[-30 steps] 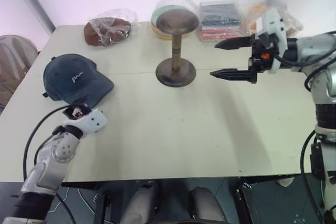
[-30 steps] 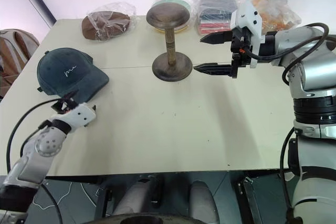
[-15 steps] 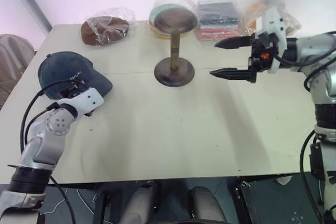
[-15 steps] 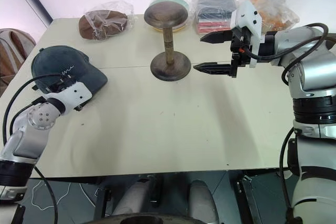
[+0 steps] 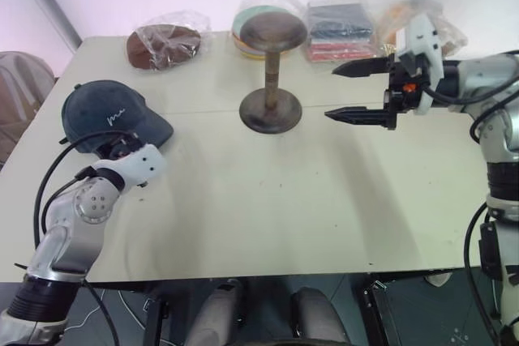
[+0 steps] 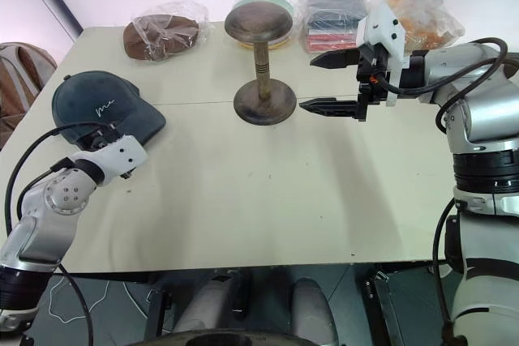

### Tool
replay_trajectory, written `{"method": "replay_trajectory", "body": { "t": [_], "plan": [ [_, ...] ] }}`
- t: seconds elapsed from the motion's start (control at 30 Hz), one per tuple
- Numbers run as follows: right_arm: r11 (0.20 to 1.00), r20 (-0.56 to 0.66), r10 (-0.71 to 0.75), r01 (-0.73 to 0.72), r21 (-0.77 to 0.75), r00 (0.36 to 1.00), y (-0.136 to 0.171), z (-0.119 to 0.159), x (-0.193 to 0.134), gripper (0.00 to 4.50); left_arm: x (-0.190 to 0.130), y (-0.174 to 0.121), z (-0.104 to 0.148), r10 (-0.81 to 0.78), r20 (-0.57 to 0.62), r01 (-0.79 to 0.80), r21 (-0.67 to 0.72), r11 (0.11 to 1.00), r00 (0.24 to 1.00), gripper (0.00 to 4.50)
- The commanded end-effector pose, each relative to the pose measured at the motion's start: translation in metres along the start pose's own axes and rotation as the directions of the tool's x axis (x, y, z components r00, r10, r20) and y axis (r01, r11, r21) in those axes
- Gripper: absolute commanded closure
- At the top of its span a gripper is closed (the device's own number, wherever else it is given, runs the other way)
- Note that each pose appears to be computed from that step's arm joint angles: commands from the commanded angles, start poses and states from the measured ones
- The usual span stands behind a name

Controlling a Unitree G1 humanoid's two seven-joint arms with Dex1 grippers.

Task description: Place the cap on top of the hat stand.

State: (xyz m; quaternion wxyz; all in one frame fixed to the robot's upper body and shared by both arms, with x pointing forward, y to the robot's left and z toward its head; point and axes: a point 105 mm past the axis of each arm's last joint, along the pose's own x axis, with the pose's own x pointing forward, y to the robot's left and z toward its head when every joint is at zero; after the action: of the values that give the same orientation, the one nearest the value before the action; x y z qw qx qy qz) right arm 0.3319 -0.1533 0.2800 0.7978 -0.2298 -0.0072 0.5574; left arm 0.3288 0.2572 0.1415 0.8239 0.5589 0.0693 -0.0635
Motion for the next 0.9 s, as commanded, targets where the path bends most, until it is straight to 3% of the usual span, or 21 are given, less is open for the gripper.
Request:
{"method": "replay_trajectory", "body": {
  "t": [0.03, 0.33, 0.67, 0.9],
  "plan": [
    [0.998, 0.039, -0.01, 0.013, -0.062, 0.999, -0.003, 0.019, -0.005, 0.0, 0.004, 0.01, -0.001, 0.072, -0.004, -0.072, 0.016, 0.997, 0.997, 0.48],
    [0.997, 0.035, -0.009, 0.011, -0.071, 0.999, -0.003, 0.021, -0.007, 0.0, 0.015, -0.012, -0.013, 0.012, -0.043, -0.012, -0.013, 1.0, 0.999, 0.48],
    [0.998, 0.026, -0.011, 0.012, -0.063, 1.0, -0.002, 0.02, -0.009, 0.0, 0.022, -0.007, -0.024, 0.097, -0.073, -0.096, 0.016, 0.995, 0.993, 0.48],
    [0.998, 0.021, -0.012, 0.013, -0.054, 1.0, -0.002, 0.019, -0.009, 0.0, 0.016, -0.037, -0.042, 0.128, -0.097, -0.126, 0.031, 0.992, 0.987, 0.48]
  ]
}}
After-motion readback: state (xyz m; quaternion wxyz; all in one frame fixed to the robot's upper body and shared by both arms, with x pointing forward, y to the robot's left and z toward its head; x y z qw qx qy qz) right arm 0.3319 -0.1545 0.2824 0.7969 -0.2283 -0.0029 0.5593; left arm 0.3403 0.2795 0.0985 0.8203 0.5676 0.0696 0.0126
